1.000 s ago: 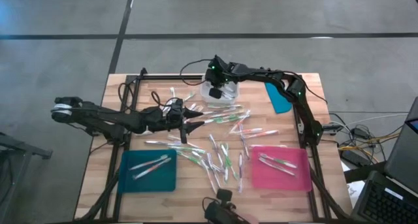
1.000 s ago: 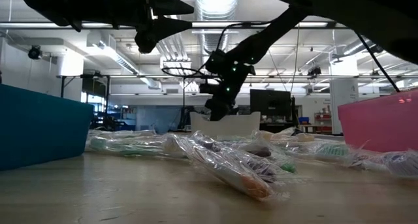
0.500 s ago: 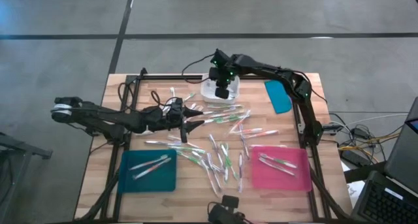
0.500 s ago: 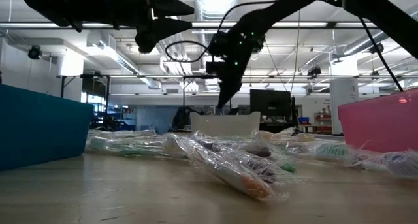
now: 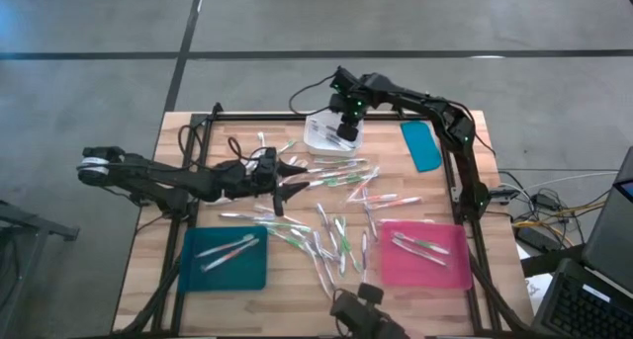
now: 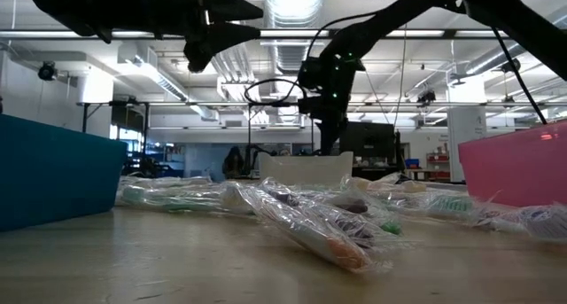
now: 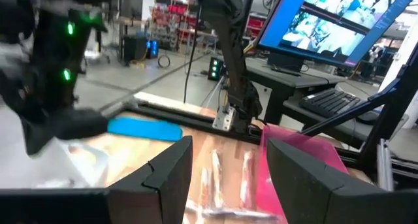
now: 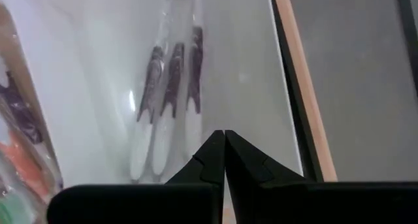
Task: Pick & Place Toothbrushes
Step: Put the green toothbrush into the pink bin
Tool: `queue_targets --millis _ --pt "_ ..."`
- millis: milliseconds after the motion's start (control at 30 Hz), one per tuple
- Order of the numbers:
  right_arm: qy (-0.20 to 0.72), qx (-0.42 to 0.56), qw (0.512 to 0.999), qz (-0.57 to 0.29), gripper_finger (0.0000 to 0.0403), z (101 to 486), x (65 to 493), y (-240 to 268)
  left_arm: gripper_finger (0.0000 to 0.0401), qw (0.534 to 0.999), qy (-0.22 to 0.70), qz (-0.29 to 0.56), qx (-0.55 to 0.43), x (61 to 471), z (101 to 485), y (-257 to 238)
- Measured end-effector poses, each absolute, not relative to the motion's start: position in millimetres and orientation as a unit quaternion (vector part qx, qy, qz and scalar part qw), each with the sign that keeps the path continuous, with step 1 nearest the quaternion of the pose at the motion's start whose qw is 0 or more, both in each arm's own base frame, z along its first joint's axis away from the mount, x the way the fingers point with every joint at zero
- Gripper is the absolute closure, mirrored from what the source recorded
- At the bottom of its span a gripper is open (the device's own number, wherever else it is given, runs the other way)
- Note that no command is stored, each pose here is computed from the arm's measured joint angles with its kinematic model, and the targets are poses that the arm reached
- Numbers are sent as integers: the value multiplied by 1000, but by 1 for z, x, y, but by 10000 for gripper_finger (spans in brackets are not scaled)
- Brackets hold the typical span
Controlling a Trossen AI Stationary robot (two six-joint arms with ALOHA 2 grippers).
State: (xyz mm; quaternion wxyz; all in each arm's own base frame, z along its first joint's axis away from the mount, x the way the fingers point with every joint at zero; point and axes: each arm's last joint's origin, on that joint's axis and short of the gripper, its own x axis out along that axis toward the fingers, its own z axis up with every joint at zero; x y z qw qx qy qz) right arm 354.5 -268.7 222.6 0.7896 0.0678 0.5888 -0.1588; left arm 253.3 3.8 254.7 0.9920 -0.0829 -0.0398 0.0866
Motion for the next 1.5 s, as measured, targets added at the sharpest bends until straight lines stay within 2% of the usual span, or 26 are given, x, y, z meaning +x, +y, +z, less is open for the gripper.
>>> queue_targets --millis 200,600,867,1133,1500 --pt "593 70 788 -153 385 221 356 -265 201 995 -48 90 -21 253 257 5" --pt "588 65 792 -148 280 209 360 -260 201 990 -64 128 11 252 261 11" --pt "595 67 787 -145 241 199 358 -258 201 986 -82 146 17 251 265 11" --pt "593 62 790 -143 236 188 357 -257 201 986 -59 152 -28 252 259 12" --pt "590 63 792 -146 282 176 356 -256 201 982 -100 160 -21 247 273 13"
